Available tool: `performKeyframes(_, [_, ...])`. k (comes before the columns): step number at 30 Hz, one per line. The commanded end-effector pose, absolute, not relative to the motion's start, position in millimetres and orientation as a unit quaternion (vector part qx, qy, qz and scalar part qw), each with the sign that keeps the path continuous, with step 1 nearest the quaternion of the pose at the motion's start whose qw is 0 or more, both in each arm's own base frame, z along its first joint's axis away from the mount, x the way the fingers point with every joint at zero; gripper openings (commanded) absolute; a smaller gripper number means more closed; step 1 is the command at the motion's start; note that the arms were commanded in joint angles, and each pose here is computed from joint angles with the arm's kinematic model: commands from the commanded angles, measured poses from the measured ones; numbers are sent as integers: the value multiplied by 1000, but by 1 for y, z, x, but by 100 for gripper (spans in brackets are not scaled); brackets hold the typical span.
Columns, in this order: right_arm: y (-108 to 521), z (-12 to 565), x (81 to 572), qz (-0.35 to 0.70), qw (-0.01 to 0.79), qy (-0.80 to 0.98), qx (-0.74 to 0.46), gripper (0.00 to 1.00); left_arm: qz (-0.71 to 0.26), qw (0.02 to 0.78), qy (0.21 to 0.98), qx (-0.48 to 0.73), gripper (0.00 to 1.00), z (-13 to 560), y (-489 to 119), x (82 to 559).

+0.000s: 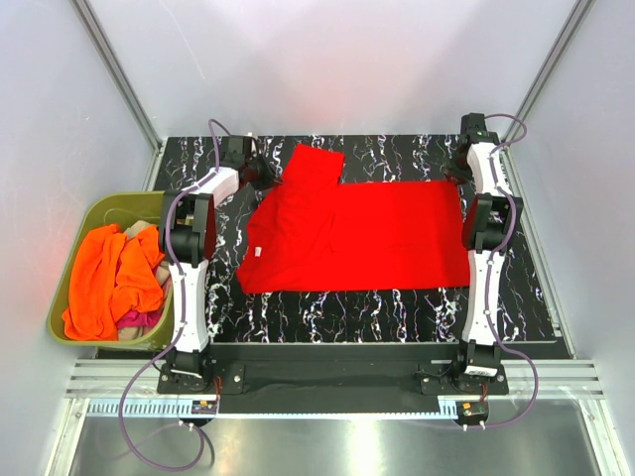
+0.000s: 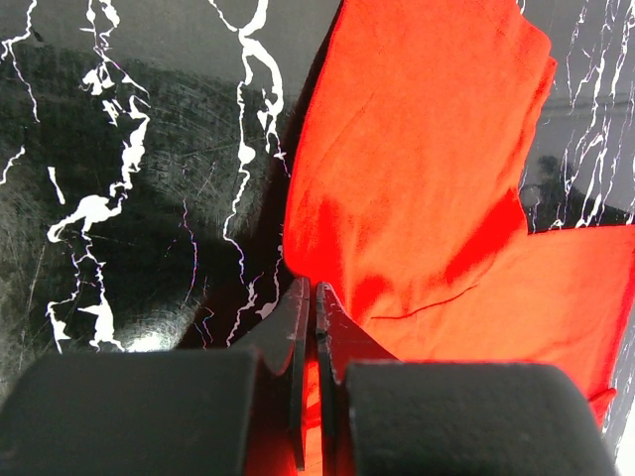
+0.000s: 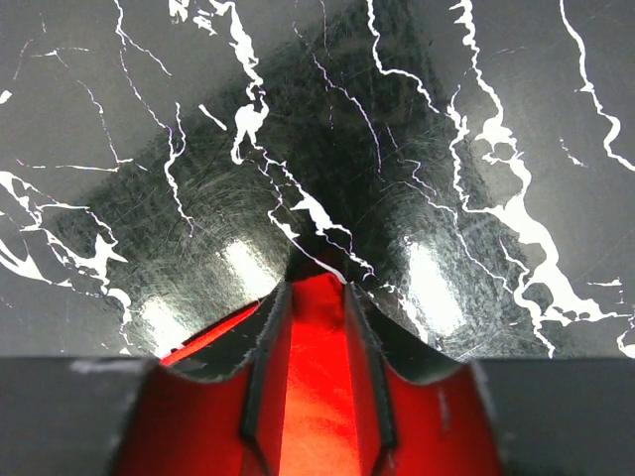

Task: Fold and stack the t-shirts
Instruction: Fold the tshirt

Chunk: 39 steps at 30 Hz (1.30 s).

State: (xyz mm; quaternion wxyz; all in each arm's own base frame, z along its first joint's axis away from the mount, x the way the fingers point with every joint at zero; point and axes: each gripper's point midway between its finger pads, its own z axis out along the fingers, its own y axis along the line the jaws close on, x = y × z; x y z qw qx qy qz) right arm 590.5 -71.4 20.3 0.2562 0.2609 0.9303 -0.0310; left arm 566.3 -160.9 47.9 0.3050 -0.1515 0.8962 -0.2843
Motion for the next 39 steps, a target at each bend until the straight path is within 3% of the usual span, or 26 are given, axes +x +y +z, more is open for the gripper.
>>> performKeyframes(1, [-67,20,591,-36,256,930,261,32,-307,346,876,-138,0,89,-163,577])
performKeyframes(4, [-66,37,605,-24,284,923,259,18,-307,350,874,-137,0,92,-163,579])
performKeyframes(5, [-65,43,608,-19,291,921,259,9,-305,352,874,-138,0,93,-162,579])
performKeyframes(7, [-65,57,613,-14,305,915,262,5,-305,354,873,-136,0,95,-162,580])
performKeyframes(11, [-65,84,611,-12,324,912,253,3,-300,363,872,-131,0,104,-159,577])
performKeyframes(39, [-60,112,546,-22,280,921,268,4,-284,383,870,-121,0,148,-147,528])
